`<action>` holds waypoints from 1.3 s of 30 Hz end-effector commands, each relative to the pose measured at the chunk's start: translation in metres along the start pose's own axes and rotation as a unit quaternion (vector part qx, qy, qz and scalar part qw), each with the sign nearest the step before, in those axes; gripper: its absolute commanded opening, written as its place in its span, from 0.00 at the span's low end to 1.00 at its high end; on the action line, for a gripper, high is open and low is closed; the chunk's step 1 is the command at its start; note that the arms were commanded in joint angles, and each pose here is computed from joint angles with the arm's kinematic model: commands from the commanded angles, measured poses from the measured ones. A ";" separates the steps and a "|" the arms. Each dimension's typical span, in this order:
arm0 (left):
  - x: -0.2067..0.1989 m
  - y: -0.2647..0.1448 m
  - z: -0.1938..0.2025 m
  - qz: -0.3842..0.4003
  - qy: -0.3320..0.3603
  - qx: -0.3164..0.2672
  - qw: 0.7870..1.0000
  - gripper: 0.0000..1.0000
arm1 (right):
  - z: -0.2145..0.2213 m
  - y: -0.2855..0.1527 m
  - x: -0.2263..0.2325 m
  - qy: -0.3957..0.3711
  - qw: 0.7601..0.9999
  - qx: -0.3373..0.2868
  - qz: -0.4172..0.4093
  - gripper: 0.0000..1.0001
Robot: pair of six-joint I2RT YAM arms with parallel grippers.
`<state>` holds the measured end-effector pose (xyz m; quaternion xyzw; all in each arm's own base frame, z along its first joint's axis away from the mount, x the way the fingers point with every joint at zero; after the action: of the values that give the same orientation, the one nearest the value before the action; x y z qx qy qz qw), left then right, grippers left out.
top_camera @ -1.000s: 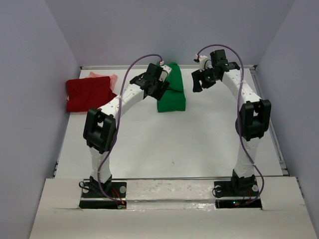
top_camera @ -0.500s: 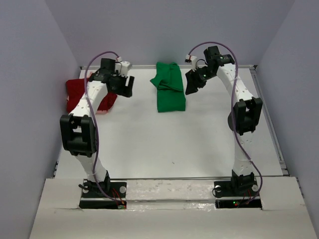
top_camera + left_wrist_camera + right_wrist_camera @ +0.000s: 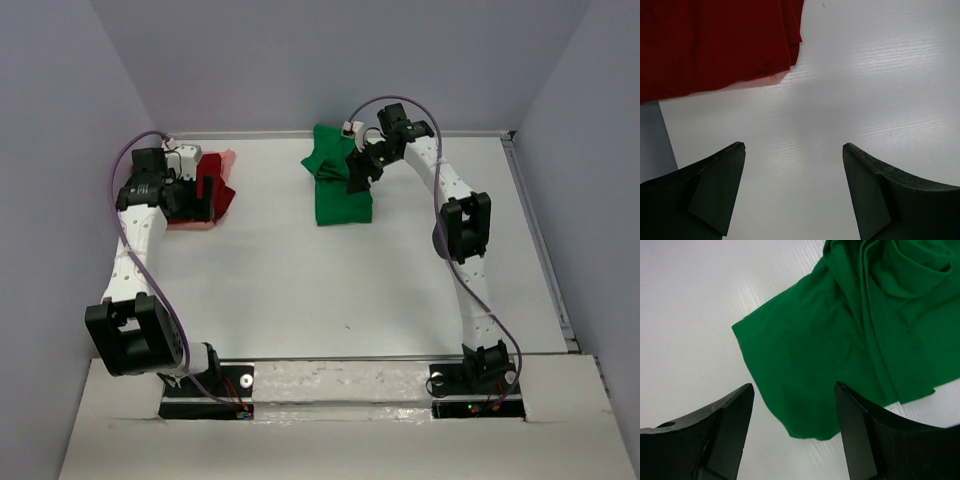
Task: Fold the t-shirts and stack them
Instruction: Fold the folded rectangular tshirt in 1/3 of the way
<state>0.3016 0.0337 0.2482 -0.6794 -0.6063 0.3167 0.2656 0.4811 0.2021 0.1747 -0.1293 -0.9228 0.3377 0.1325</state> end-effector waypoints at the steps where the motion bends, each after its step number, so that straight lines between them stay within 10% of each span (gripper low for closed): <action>1: 0.007 -0.008 0.009 -0.012 -0.011 0.001 1.000 0.89 | -0.020 0.012 -0.004 -0.074 0.997 -0.024 0.019 0.72; 16: 0.008 -0.014 0.018 -0.032 -0.023 -0.002 0.999 0.89 | -0.016 0.022 -0.017 -0.102 0.994 -0.026 0.041 0.75; 39: -0.003 -0.016 0.020 0.018 -0.010 -0.032 0.999 0.89 | 0.090 0.008 0.057 0.060 0.977 0.185 -0.087 0.90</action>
<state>0.2808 0.0369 0.2389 -0.6744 -0.6115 0.3291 0.2509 0.4477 0.1886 0.1061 -0.0935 -0.8754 0.4500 0.1501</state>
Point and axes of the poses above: each gripper's point midway between its finger pads, its own y axis out along the fingers, its own x axis along the line the jaws close on, z = x × y, the point moved 8 cm from there along -y, back along the fingers, and after that the axes turned 8 degrees about -y, right-handed, at the moved point
